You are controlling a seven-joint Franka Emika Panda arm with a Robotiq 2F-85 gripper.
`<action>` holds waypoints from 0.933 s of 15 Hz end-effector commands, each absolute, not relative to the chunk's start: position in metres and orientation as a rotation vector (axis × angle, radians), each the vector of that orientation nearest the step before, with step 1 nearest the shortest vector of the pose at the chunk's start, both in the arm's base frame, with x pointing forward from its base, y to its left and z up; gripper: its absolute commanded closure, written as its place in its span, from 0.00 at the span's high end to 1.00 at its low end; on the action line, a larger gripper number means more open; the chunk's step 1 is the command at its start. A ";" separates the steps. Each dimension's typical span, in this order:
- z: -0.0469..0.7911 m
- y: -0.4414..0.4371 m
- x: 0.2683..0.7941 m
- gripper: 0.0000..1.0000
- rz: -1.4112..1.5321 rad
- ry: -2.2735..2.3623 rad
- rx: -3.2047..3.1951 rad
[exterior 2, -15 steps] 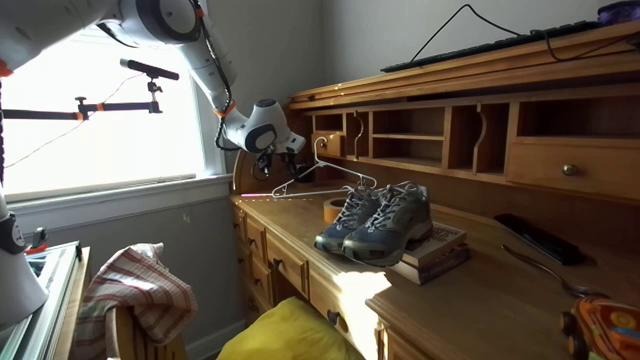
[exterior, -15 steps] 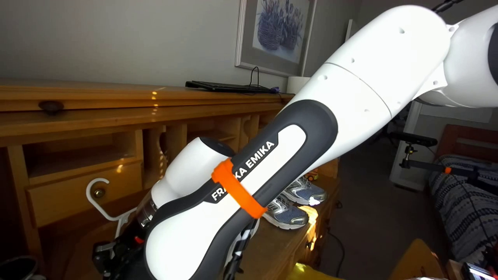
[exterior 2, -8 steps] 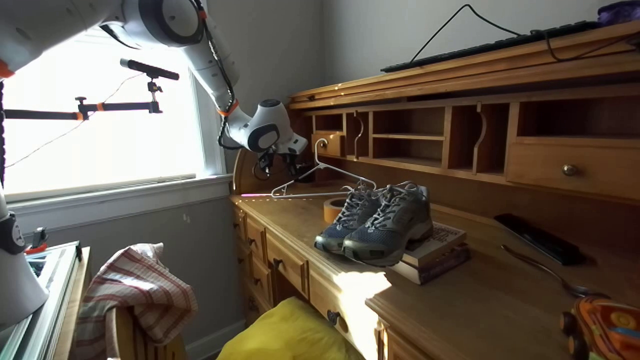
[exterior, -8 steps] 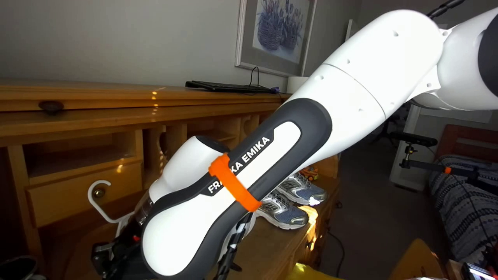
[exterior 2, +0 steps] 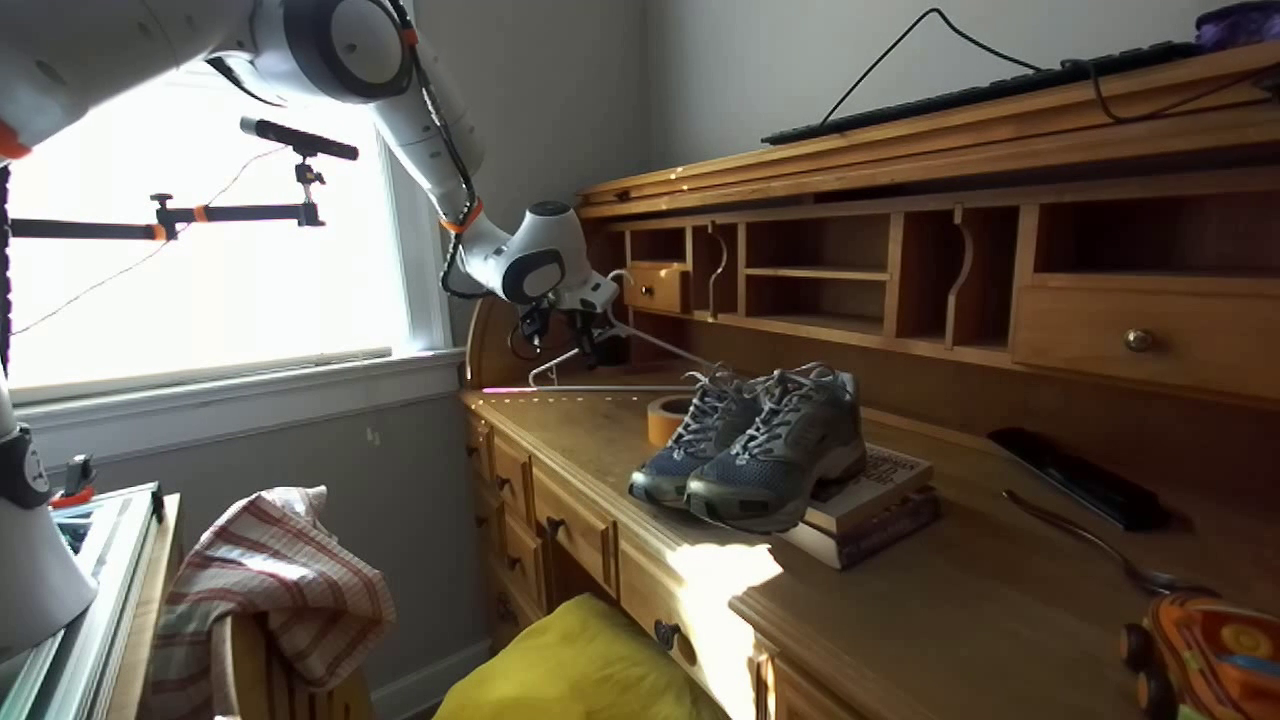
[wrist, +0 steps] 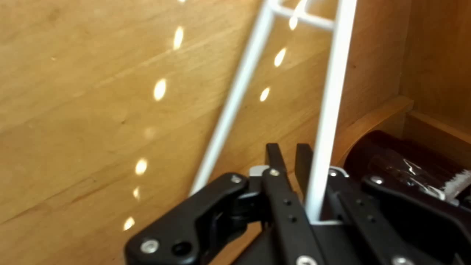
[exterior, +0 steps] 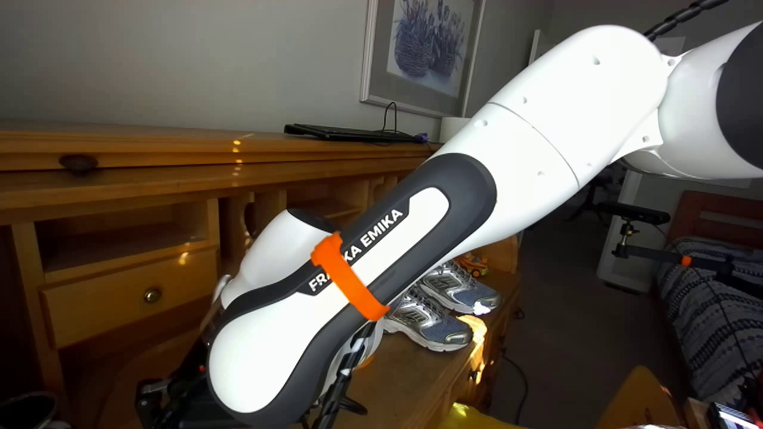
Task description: Hang the coat hanger on the left drawer
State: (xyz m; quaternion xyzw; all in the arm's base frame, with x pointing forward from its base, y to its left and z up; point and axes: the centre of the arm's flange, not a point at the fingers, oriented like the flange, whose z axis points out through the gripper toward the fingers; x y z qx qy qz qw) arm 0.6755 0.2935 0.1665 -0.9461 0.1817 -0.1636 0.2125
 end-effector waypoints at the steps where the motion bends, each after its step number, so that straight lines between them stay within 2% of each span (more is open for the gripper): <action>1: 0.143 0.298 0.684 0.49 -0.381 0.516 -2.643; 6: 0.137 0.296 0.684 0.88 -0.368 0.518 -2.653; 8: 0.146 0.296 0.685 1.00 -0.402 0.511 -2.651; 14: 0.170 0.293 0.702 1.00 -0.472 0.494 -2.652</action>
